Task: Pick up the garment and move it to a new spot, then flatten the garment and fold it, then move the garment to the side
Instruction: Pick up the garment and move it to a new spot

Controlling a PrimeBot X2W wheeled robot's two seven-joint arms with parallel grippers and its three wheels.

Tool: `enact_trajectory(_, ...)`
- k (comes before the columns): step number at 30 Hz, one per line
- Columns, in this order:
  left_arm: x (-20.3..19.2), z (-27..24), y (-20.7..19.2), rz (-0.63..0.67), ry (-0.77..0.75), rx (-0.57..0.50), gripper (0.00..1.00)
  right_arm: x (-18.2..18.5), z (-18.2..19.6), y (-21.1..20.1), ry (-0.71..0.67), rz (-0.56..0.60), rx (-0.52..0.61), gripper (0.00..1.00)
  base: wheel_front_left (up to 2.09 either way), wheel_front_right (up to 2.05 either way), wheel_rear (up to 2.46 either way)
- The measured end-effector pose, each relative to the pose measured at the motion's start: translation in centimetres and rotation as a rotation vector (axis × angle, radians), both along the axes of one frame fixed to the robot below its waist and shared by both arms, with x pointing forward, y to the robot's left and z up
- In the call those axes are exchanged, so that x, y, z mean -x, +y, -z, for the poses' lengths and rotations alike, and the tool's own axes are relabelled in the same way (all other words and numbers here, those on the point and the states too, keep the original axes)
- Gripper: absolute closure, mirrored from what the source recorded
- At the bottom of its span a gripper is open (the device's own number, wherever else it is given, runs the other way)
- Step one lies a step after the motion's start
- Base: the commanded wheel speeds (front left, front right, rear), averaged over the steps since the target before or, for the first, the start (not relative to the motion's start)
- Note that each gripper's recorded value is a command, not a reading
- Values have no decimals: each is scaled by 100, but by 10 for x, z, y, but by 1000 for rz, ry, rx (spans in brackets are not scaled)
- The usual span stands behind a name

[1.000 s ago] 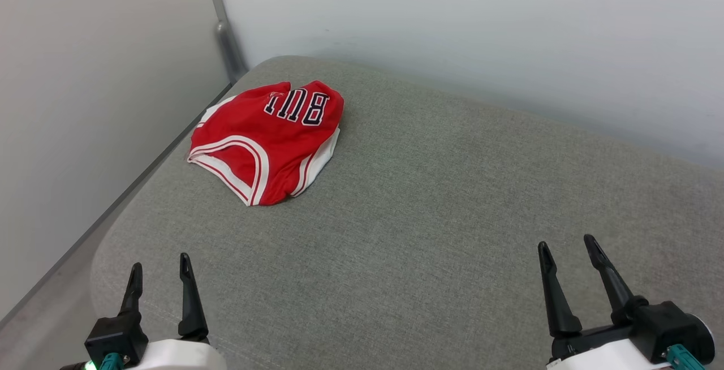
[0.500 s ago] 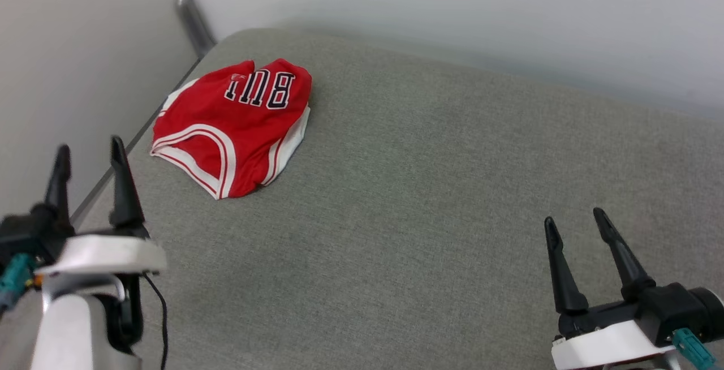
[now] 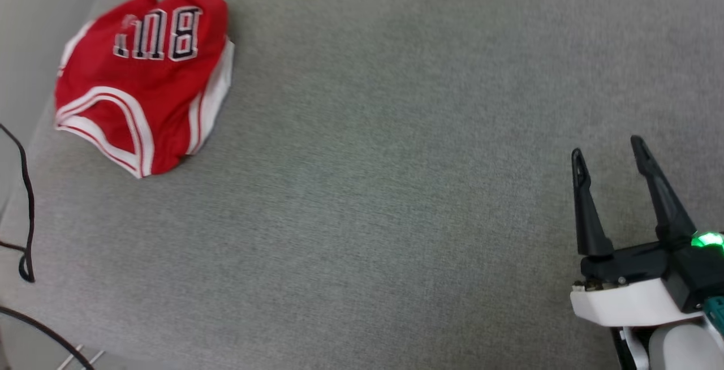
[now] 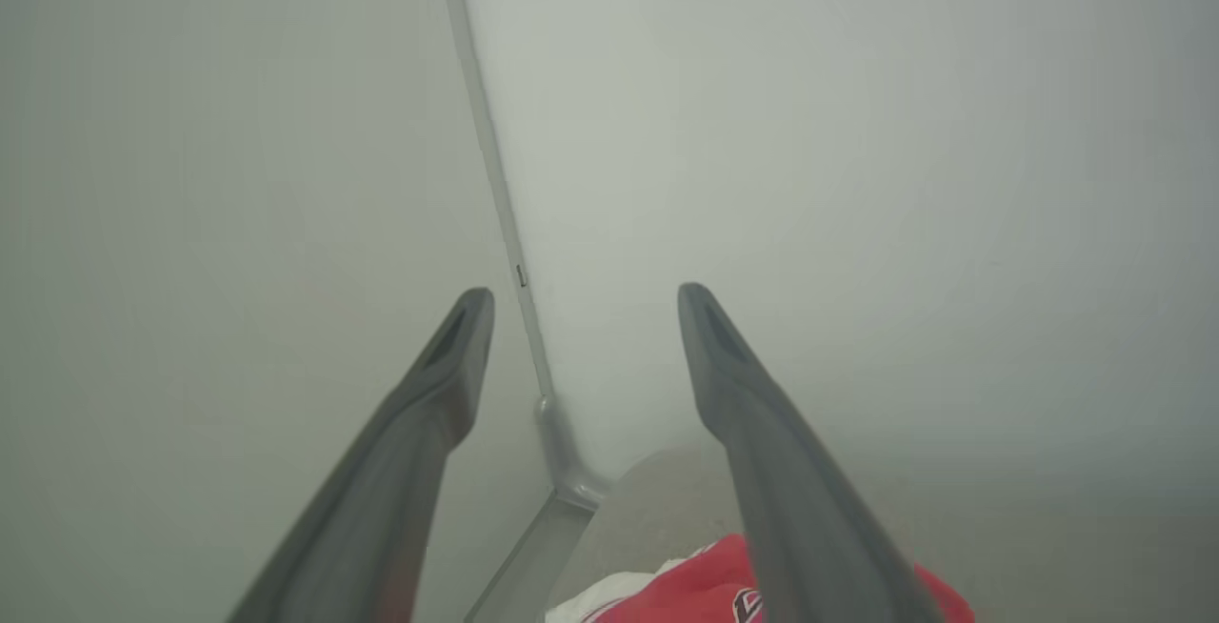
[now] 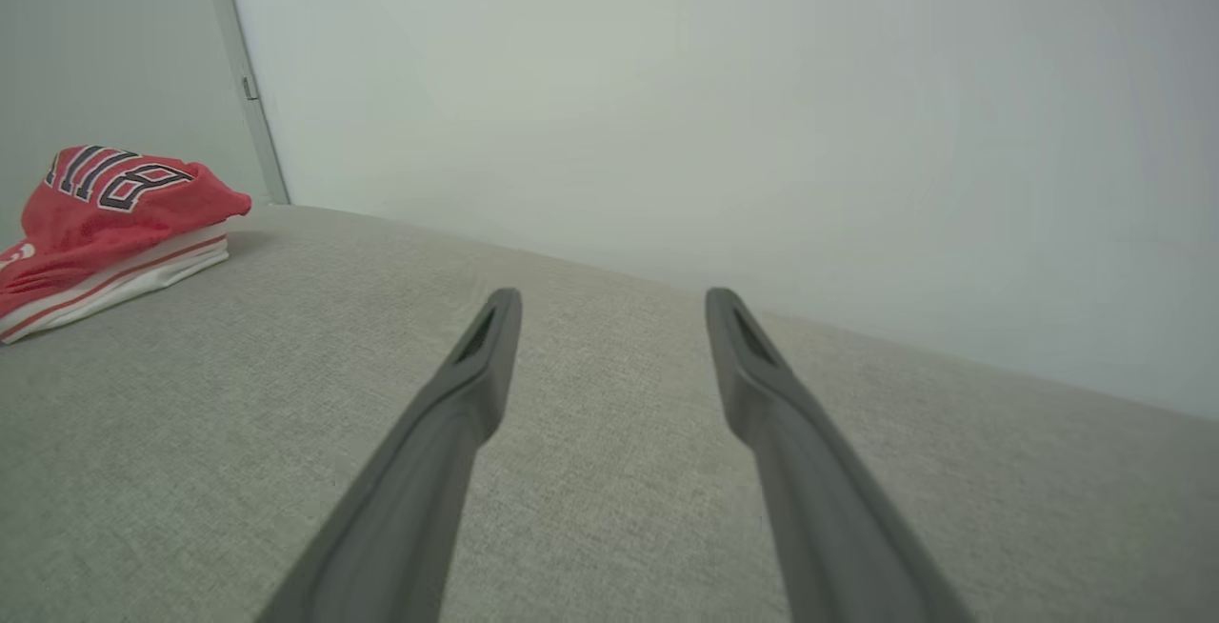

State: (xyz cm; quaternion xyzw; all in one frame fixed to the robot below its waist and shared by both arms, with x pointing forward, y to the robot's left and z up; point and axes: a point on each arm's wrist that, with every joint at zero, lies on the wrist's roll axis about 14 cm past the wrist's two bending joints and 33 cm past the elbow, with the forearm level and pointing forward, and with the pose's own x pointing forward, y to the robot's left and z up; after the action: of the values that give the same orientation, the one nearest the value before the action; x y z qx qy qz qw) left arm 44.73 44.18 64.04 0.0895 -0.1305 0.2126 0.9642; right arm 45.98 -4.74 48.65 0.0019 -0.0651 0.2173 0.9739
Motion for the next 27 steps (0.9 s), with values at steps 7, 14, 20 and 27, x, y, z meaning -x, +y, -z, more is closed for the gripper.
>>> enact_trajectory(7,-55,68,-2,73,352,66,0,-17,25,-14,33,45,16,0,0,0,0)
enact_trajectory(14,-66,160,-22,143,756,265,0,-27,45,-27,57,72,39,0,0,0,0)
enact_trajectory(20,-47,229,-50,198,1035,505,0,-31,60,-36,77,87,62,0,0,0,0)
enact_trajectory(27,-19,273,-65,204,1242,669,0,-35,68,-40,87,96,71,0,0,0,0)
